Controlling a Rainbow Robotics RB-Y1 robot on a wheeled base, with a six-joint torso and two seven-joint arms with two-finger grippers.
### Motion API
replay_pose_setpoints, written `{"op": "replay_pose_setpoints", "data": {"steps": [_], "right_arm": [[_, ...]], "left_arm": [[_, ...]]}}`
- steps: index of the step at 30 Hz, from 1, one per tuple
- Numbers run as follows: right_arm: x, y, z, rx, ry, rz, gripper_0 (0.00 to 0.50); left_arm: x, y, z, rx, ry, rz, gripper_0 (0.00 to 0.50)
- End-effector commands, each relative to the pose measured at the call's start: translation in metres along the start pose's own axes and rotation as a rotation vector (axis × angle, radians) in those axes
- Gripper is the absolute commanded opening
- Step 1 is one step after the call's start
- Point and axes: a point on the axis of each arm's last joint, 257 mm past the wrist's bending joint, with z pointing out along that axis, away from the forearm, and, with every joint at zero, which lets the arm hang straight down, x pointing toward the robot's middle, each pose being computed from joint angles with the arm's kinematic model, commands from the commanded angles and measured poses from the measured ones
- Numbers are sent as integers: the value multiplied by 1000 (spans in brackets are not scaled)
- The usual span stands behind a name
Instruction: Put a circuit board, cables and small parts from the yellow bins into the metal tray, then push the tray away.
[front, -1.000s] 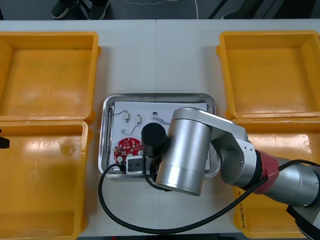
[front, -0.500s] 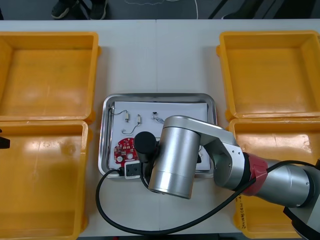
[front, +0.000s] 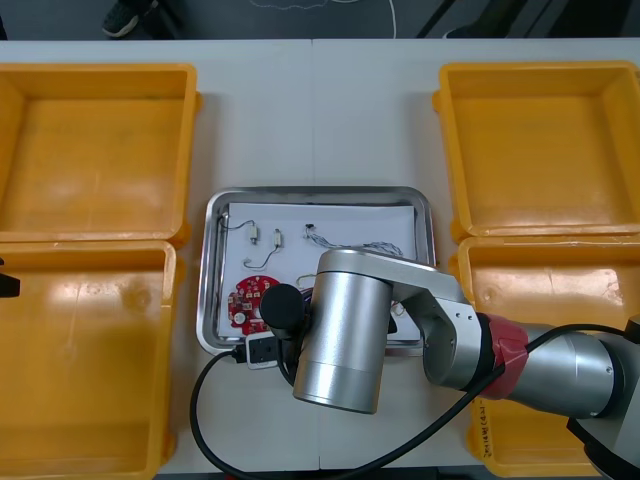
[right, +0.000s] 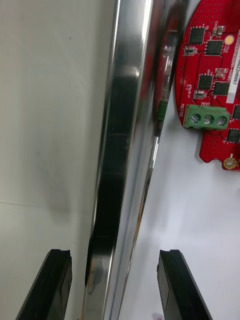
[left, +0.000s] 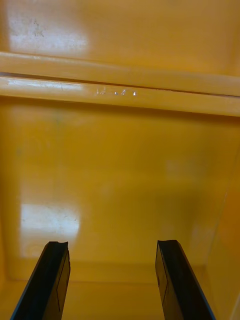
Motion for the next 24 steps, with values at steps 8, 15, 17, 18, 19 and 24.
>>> {"op": "replay_pose_setpoints", "data": {"steps": [8,15,17,18,19,24], "right_arm": [[-20,-14,-2,40,-32,-55,432],[-20,-13,-2,36,-32,-40,128],[-20,-12,-1,33,-31,-34,70],[-20,-13,-2,34,-31,-30,37],[-20,-13,-2,34,-31,-28,21],[-19,-12,-1,33,-29,-13,0]], "left_arm": [[-2,14,-14,-51,-17,118,500],[-2,14,-14,-51,-17,118,500],[-2,14,-14,-51,-17,118,500],[-2,14,-14,-51,-17,118,500],[-2,14,-14,-51,-17,118,500],[-2,14,-14,-51,-17,118,500]]}}
